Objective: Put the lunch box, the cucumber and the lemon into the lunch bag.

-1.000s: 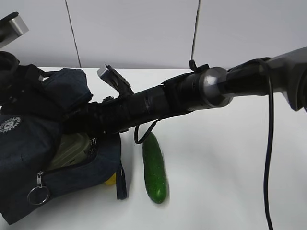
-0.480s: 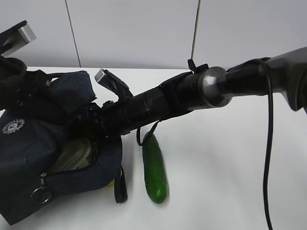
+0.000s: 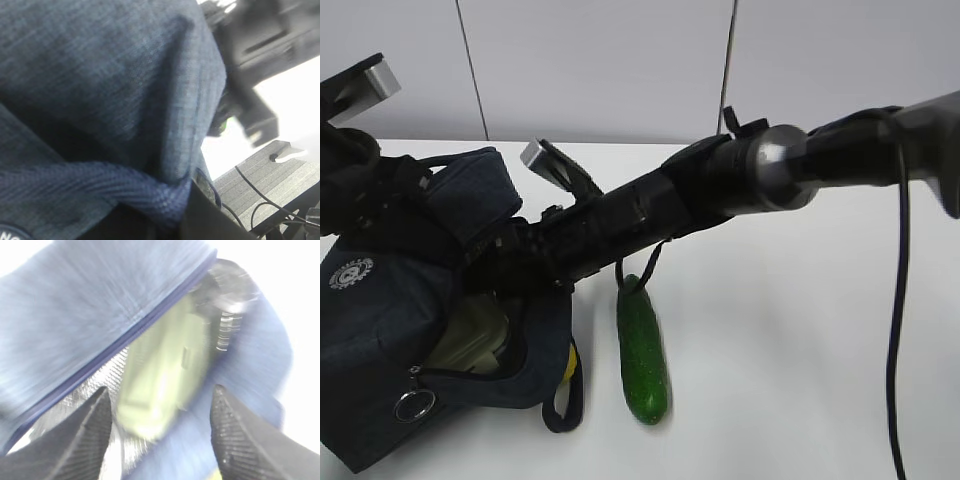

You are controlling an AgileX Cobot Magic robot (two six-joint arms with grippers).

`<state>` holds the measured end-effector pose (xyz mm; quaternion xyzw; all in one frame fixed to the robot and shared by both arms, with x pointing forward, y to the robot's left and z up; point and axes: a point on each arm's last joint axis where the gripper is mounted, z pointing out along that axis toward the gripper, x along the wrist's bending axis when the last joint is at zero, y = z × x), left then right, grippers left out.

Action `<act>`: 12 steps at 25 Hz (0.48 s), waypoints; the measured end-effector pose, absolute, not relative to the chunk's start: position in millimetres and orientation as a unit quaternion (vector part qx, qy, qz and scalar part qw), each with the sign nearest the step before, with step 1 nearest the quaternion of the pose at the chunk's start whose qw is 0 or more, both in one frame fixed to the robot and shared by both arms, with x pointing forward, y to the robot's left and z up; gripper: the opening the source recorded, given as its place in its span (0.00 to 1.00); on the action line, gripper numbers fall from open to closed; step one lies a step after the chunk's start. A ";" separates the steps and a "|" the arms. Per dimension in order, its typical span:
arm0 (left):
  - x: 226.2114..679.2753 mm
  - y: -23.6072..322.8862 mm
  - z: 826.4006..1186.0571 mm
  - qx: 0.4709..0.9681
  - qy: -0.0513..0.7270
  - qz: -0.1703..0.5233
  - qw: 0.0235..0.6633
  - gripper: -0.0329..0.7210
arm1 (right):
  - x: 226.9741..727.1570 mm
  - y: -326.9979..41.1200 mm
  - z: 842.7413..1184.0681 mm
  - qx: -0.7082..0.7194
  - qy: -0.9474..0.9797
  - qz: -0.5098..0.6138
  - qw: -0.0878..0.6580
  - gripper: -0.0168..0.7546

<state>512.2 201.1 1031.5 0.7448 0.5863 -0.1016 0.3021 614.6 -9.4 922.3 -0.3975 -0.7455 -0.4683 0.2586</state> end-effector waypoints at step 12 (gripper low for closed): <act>512.1 201.9 1030.9 0.750 0.582 -0.097 0.298 0.03 | 621.0 -83.3 992.4 -0.427 -0.793 -0.385 0.202 0.63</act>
